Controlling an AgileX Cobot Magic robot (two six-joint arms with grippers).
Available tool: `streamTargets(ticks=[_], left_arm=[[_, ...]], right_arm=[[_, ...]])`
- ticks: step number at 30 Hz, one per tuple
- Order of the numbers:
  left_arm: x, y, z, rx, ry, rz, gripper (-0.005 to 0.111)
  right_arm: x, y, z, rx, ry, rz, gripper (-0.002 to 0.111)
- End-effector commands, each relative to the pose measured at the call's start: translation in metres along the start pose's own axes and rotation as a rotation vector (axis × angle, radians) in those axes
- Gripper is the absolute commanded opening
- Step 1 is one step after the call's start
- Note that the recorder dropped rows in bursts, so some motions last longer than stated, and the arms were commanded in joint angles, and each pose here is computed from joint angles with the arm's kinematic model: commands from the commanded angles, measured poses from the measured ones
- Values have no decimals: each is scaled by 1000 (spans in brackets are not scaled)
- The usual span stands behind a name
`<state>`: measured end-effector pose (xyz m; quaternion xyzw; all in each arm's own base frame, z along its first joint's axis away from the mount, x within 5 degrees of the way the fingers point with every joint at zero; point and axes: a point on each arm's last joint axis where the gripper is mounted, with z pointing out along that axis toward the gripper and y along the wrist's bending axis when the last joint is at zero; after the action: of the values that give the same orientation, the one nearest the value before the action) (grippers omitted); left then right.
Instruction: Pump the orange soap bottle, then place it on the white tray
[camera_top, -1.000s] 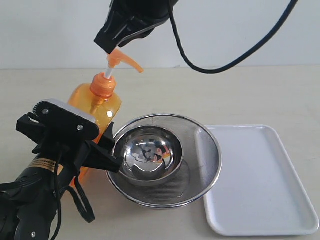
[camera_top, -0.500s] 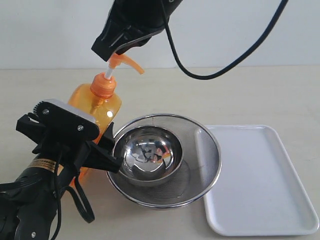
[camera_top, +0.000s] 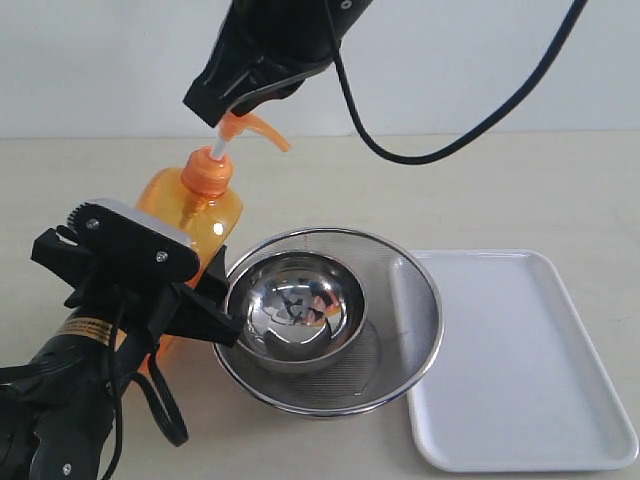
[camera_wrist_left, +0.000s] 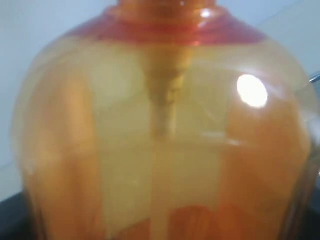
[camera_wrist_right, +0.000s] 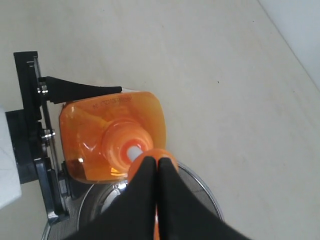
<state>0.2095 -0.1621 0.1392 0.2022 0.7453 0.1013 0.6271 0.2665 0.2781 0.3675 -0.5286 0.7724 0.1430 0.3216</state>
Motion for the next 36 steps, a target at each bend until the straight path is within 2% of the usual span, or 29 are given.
streamTargets(ticks=[1,36], left_arm=[[-8,1,0,-17,-58,-19,5],[-9,0,0,-13,-61,-16,5]], right_arm=[[13,3,15,-34,61,16,0],[16,6,30,-86,82,41,0]])
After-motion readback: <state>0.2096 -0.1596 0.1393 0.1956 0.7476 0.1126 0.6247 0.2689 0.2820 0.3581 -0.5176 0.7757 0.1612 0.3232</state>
